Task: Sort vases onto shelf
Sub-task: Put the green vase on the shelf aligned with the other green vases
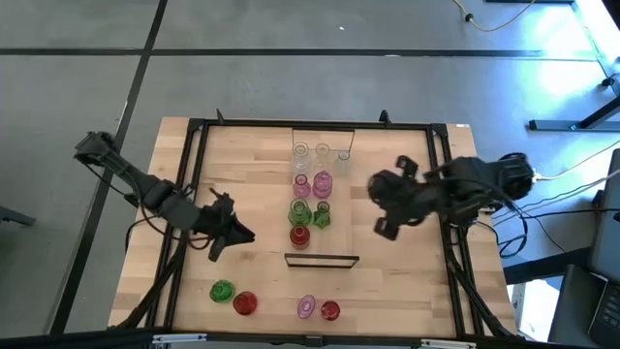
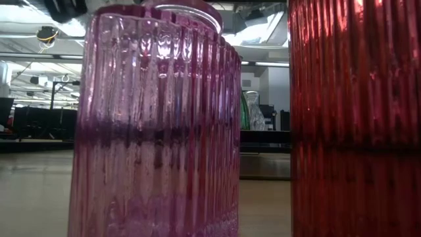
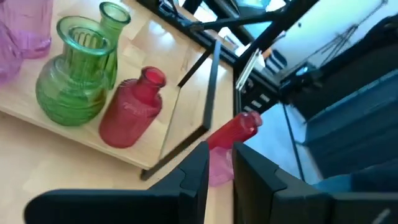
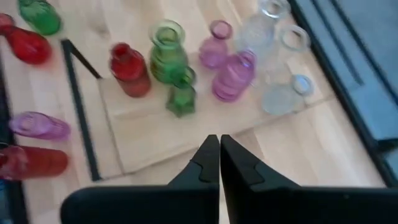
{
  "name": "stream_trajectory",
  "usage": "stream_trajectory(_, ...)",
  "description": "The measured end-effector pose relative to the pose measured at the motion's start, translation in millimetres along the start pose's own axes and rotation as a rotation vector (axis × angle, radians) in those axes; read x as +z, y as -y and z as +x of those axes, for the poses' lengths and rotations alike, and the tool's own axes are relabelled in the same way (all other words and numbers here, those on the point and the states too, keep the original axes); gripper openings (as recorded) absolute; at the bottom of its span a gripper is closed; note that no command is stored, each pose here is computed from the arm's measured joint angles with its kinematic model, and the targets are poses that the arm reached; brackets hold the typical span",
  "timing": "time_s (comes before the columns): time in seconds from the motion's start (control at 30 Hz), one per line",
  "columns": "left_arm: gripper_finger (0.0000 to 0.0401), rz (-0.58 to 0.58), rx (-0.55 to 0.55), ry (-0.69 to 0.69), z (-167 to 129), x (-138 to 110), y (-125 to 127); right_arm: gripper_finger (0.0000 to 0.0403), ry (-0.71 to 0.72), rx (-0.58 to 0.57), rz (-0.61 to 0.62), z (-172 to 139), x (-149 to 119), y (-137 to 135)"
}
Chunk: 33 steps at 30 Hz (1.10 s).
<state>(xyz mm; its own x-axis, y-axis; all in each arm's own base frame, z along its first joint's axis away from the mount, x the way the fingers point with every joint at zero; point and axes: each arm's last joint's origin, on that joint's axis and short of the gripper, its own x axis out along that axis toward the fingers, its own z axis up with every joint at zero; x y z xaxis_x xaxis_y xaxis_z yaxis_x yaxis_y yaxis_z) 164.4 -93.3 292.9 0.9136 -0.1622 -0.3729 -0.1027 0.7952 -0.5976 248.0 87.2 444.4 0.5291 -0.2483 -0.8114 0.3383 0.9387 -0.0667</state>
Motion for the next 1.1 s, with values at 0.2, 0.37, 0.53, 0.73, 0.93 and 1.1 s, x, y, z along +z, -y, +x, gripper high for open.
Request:
stream_trajectory(0.2,0.0064,-0.014,0.04,0.113,-9.6,-1.8,13.2,0.0,0.091,0.012,0.048,5.9,-40.2,4.3)
stream_trajectory(0.37,0.0064,0.018,0.06,0.163,-13.2,4.7,17.4,0.0,0.268,0.187,0.175,15.0,-57.1,10.6)
stream_trajectory(0.53,0.0064,0.079,0.062,0.196,-17.2,12.4,22.7,0.0,0.488,0.335,0.185,4.5,-59.3,18.8)
stream_trajectory(0.73,0.0064,0.004,0.053,0.166,-17.1,10.9,21.7,0.0,0.674,0.5,0.109,-18.1,-58.1,28.8)
stream_trajectory(0.93,0.0055,-0.015,-0.069,-0.122,-17.1,-17.8,32.2,0.0,0.664,0.414,0.078,-22.0,-66.8,40.8)
stream_trajectory(1.1,0.0024,-0.007,-0.134,-0.338,-13.3,-50.8,47.0,0.0,0.614,0.339,0.071,-17.6,-72.5,44.4)
